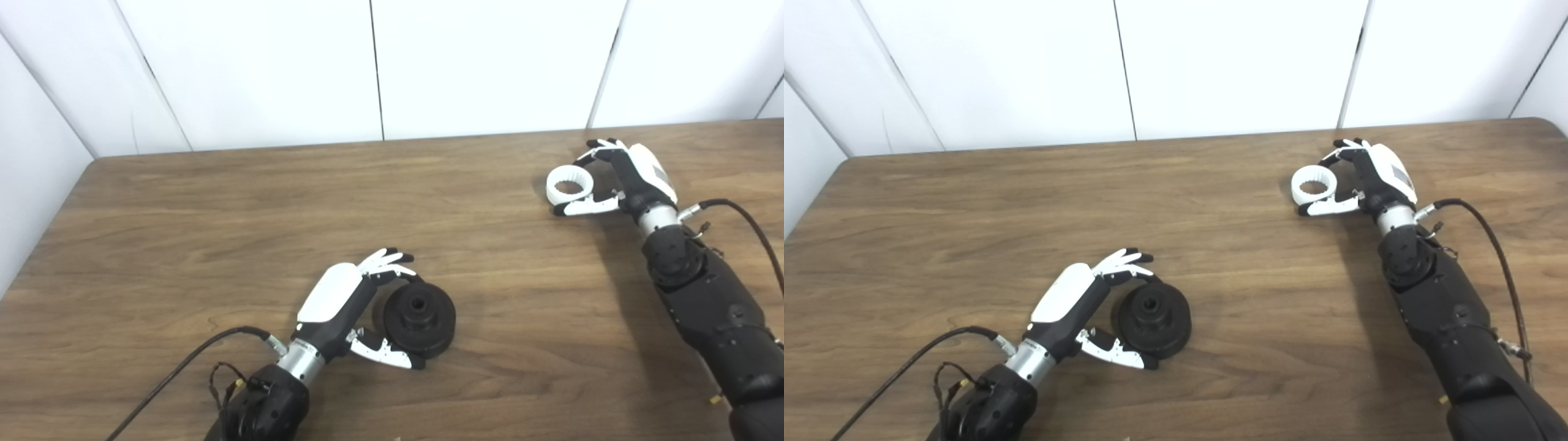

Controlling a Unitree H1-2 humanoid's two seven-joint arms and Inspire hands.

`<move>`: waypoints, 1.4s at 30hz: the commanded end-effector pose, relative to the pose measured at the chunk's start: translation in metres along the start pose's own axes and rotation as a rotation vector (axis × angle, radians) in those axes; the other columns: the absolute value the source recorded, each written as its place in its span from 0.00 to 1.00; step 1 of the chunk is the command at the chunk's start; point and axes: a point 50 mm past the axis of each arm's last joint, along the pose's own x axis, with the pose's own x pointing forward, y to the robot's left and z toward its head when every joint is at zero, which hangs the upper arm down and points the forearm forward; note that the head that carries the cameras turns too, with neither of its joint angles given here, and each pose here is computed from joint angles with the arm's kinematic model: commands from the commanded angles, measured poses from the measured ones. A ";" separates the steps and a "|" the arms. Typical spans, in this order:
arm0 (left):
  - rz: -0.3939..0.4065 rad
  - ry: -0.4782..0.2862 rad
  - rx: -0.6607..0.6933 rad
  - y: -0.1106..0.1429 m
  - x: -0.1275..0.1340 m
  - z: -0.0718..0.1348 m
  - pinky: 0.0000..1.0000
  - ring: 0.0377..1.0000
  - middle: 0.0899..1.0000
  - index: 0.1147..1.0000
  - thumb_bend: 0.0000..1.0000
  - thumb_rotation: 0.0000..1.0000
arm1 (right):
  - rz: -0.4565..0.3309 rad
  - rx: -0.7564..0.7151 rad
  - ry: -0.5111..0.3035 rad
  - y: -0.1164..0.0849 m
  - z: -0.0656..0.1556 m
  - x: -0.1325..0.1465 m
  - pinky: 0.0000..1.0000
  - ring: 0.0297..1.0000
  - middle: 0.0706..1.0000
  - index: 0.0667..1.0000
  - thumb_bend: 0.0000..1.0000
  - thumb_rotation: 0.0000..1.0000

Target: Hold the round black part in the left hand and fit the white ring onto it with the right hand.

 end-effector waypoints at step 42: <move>0.013 0.015 0.010 -0.002 0.010 -0.004 0.90 0.95 0.88 0.53 0.84 0.23 | 0.329 0.163 -0.412 -0.011 0.171 -0.127 0.92 0.94 0.86 0.45 0.53 0.15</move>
